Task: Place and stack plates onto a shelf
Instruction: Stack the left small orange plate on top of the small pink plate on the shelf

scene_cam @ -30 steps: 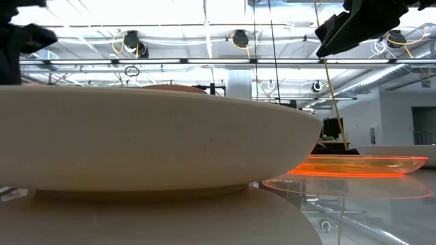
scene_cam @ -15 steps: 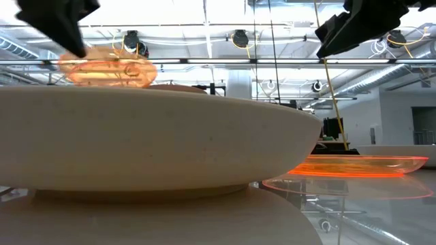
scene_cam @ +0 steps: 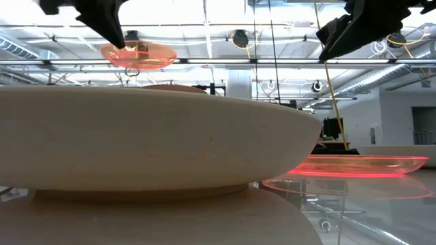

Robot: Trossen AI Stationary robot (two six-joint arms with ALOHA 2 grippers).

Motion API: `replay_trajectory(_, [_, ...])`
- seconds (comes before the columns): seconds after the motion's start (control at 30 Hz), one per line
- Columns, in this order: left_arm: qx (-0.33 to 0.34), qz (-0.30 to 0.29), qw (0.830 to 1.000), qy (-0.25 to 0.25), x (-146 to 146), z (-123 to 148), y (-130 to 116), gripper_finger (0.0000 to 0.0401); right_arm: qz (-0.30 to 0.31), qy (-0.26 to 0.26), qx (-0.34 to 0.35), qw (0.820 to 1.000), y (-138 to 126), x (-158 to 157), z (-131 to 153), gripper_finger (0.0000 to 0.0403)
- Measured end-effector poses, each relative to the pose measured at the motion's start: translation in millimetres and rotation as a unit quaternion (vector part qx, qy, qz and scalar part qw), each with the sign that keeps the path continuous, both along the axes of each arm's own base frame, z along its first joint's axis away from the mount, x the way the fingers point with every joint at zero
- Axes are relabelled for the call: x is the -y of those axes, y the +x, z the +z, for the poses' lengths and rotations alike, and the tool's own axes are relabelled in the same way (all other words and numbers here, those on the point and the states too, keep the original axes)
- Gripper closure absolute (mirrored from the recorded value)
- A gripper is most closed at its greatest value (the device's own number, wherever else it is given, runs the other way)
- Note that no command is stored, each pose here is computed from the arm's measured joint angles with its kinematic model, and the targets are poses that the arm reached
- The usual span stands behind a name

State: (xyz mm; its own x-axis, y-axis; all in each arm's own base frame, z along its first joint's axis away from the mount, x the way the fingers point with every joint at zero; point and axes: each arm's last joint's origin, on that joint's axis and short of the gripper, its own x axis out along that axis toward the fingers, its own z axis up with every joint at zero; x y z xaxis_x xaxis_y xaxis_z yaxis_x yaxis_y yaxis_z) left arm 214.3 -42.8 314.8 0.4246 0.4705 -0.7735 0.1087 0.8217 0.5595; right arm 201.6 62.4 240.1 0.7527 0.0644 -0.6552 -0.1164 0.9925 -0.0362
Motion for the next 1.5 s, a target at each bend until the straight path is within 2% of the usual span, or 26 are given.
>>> replay_trajectory(0.17, [-0.004,0.033,0.999,0.011,-26.7,6.1,-3.2,0.0396,0.000,0.000,0.000,1.000,-0.1,0.0,0.0,0.0284])
replay_trajectory(0.57, [0.023,0.124,0.992,0.005,-73.2,23.0,-30.5,0.0396,0.000,0.001,0.000,1.000,-0.1,0.0,0.1,0.0284])
replay_trajectory(1.1, [-0.024,0.250,0.968,-0.017,-114.6,-4.6,-50.2,0.0396,-0.001,0.003,0.000,1.000,-0.1,-0.1,0.1,0.0284])
replay_trajectory(1.5, [-0.023,0.318,0.948,-0.022,-134.2,-6.6,-61.1,0.0395,-0.002,0.003,0.003,1.000,0.4,-0.1,0.6,0.0284])
